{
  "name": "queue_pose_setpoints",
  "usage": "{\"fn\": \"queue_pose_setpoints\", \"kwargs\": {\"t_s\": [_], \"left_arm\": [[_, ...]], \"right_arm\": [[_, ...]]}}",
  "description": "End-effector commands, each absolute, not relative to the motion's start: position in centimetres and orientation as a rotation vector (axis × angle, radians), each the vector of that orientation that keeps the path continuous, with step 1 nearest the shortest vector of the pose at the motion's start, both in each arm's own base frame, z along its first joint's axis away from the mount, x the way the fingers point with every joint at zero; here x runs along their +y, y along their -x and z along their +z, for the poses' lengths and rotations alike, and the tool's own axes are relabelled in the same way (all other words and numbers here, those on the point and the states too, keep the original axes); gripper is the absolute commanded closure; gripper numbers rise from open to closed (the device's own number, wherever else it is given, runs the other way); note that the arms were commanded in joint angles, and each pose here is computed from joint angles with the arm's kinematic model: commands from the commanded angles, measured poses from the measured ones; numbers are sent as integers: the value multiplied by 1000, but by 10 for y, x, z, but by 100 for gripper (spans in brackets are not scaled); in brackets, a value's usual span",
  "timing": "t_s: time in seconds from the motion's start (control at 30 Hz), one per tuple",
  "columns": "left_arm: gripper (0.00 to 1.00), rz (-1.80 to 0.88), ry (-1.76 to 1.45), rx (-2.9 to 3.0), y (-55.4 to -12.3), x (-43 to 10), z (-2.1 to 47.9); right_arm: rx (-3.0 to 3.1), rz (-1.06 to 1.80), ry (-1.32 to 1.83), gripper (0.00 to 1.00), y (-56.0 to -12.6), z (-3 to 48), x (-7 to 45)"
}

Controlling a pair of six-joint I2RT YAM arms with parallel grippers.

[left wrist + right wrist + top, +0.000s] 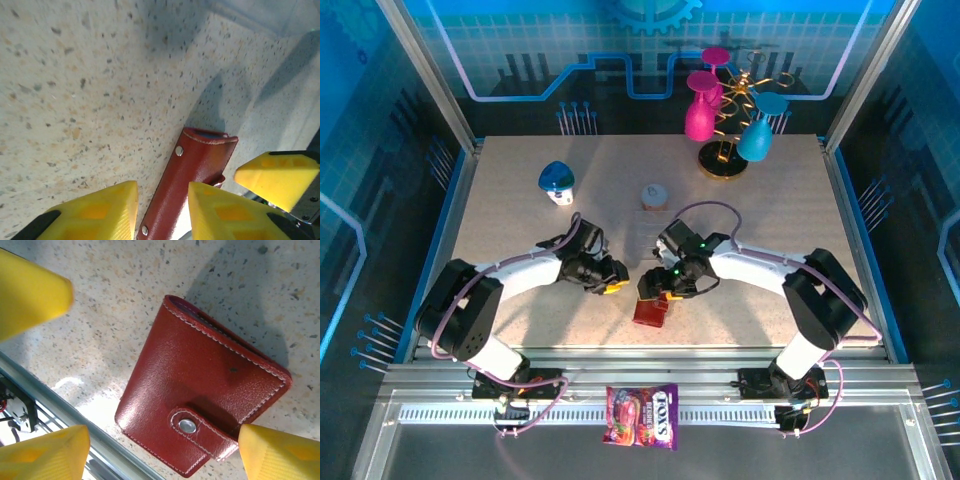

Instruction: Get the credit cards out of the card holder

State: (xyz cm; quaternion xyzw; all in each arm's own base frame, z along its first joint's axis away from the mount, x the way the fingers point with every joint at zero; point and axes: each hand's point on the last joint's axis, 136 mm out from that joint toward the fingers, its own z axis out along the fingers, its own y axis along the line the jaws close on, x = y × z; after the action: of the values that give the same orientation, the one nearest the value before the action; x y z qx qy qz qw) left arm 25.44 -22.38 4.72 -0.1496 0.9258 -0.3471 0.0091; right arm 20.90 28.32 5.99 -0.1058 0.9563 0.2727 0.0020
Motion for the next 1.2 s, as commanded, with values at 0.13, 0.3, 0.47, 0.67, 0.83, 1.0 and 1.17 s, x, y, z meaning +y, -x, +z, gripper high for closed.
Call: {"fn": "queue_pose_setpoints", "kwargs": {"t_s": [0.13,0.3,0.47,0.67,0.83,1.0,1.17], "left_arm": [[62,-1340,468,2886,-238,-245,46],[61,-1403,443,2895,-235,-259,42],[61,-1428,508,2915,-233,-263,27],[62,-1468,537,2902,-238,-269,23],[63,-1532,554,2848,-251,-278,27],[63,-1583,585,2797,-262,-284,29],[64,-1523,605,2790,-268,-277,28]], "right_arm": [[3082,853,195,24,-191,45,266],[3100,937,170,26,-188,36,271],[3076,1062,121,30,-193,34,280],[3053,1092,103,36,-201,35,280],[3015,1128,79,41,-215,39,280],[3009,1125,64,43,-227,38,276],[2975,1104,84,44,-248,46,279]]}}
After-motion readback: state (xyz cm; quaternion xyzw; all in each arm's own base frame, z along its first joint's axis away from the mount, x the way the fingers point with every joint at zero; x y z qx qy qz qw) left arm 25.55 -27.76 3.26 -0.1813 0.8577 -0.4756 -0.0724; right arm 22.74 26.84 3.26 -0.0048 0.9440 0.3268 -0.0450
